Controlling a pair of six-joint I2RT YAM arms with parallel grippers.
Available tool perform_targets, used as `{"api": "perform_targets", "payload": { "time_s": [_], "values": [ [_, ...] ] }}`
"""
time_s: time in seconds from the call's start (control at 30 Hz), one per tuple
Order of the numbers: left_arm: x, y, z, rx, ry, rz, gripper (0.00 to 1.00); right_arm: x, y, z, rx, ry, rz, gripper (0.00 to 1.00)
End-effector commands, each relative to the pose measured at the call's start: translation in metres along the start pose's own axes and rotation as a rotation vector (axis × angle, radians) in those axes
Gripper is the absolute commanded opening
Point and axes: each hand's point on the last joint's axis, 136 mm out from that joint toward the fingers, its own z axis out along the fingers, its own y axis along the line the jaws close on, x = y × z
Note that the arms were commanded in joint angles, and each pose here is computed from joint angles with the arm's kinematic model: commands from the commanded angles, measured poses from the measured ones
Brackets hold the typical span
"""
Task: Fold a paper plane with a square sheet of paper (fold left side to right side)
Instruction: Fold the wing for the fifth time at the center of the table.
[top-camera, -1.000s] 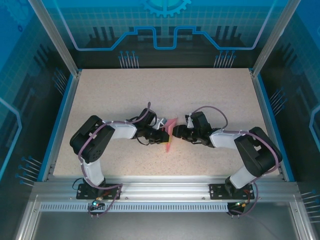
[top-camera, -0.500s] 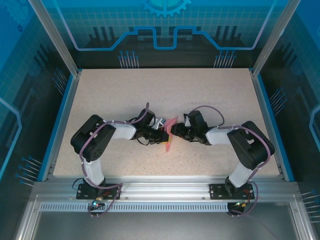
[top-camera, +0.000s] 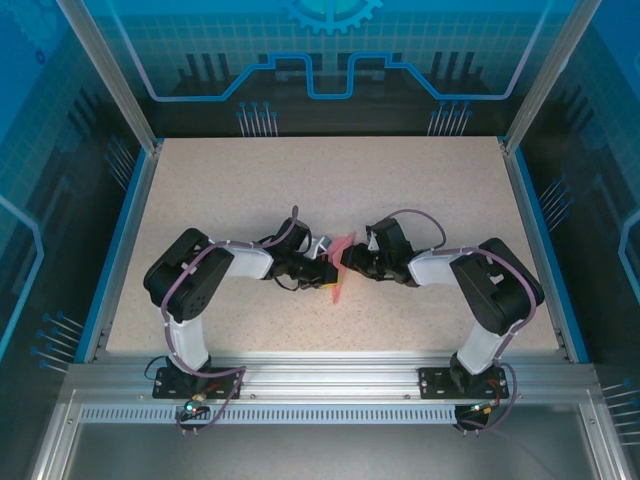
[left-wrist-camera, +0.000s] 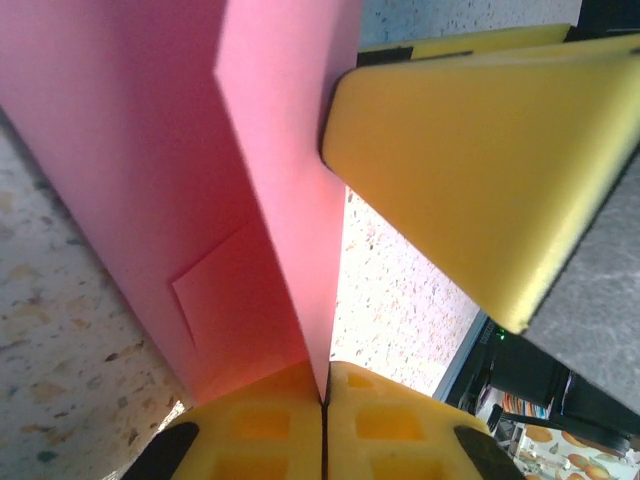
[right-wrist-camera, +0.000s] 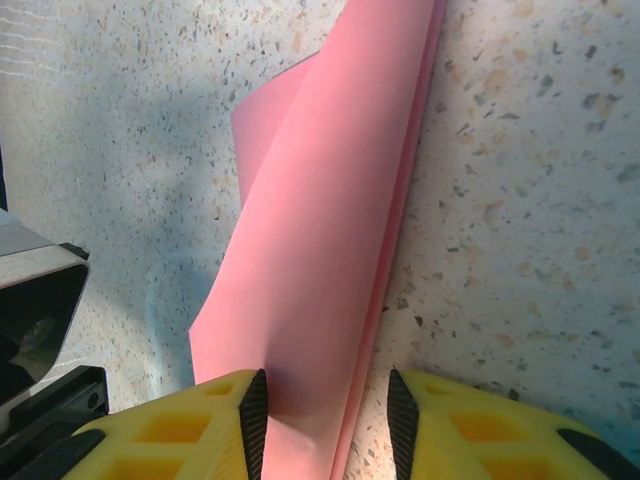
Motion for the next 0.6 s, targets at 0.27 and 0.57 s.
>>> {"api": "perform_targets", "payload": {
  "time_s": [0.27, 0.57],
  "values": [
    [0.004, 0.007, -0.001, -0.003, 0.013, -0.026, 0.16, 0.016, -0.016, 0.020, 0.082, 0.069, 0.036, 0.37],
    [0.001, 0.001, -0.015, -0.011, -0.006, -0.009, 0.28, 0.020, -0.022, 0.023, 0.102, 0.086, 0.046, 0.36]
  ]
}}
